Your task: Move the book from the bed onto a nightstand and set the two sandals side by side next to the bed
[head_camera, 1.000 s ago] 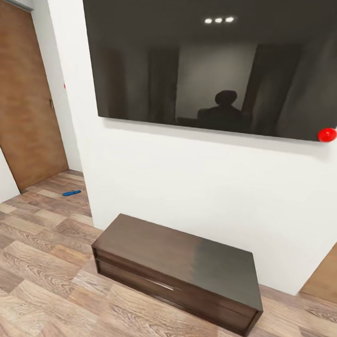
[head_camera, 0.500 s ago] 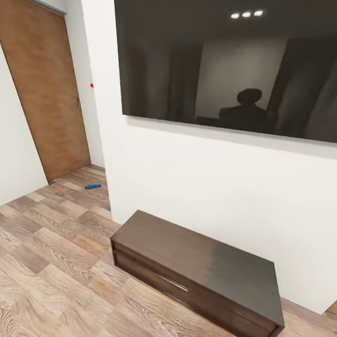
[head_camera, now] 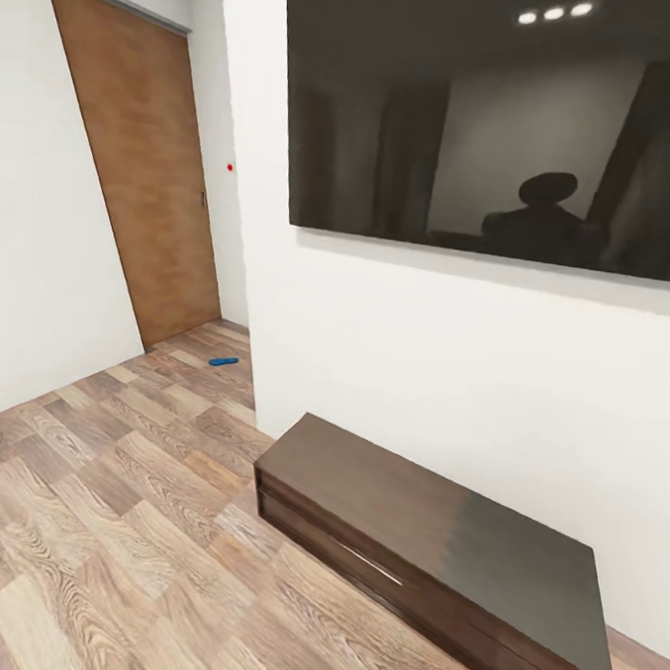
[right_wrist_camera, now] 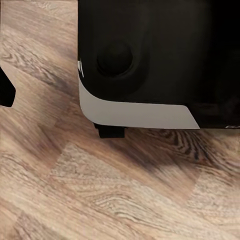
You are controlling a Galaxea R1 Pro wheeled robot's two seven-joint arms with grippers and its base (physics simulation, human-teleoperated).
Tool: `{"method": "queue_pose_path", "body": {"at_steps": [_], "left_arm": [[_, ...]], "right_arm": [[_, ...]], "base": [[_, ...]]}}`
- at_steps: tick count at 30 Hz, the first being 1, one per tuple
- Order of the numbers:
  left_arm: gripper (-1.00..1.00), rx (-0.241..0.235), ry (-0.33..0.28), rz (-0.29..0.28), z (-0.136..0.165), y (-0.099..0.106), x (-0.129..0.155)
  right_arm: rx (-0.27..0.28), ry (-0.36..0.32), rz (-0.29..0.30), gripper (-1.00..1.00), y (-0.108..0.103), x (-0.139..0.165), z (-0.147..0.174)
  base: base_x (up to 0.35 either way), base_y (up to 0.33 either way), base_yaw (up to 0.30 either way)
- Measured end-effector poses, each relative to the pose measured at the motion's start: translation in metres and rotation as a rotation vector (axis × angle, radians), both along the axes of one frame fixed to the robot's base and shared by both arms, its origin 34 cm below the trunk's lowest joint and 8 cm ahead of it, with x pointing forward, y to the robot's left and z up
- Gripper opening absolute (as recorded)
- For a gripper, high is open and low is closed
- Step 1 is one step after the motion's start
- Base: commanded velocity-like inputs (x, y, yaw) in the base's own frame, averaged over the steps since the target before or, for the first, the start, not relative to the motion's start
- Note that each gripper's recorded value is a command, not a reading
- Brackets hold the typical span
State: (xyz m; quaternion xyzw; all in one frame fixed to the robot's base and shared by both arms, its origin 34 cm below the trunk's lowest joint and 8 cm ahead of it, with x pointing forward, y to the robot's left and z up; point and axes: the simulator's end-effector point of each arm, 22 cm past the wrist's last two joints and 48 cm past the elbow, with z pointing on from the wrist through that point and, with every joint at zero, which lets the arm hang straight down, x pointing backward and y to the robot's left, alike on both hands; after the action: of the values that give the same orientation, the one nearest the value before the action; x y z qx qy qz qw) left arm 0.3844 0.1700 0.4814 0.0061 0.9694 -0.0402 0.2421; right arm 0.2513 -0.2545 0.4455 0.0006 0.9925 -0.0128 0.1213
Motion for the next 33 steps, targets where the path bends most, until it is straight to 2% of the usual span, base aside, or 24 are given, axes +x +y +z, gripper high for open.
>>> {"method": "queue_pose_path", "body": {"at_steps": [33], "left_arm": [[1.00, -0.001, 0.030, -0.002, -0.007, -0.001, -0.011]], "right_arm": [[0.000, 0.031, 0.000, 1.00, 0.000, -0.012, -0.003]], "base": [[0.000, 0.000, 0.252]]}}
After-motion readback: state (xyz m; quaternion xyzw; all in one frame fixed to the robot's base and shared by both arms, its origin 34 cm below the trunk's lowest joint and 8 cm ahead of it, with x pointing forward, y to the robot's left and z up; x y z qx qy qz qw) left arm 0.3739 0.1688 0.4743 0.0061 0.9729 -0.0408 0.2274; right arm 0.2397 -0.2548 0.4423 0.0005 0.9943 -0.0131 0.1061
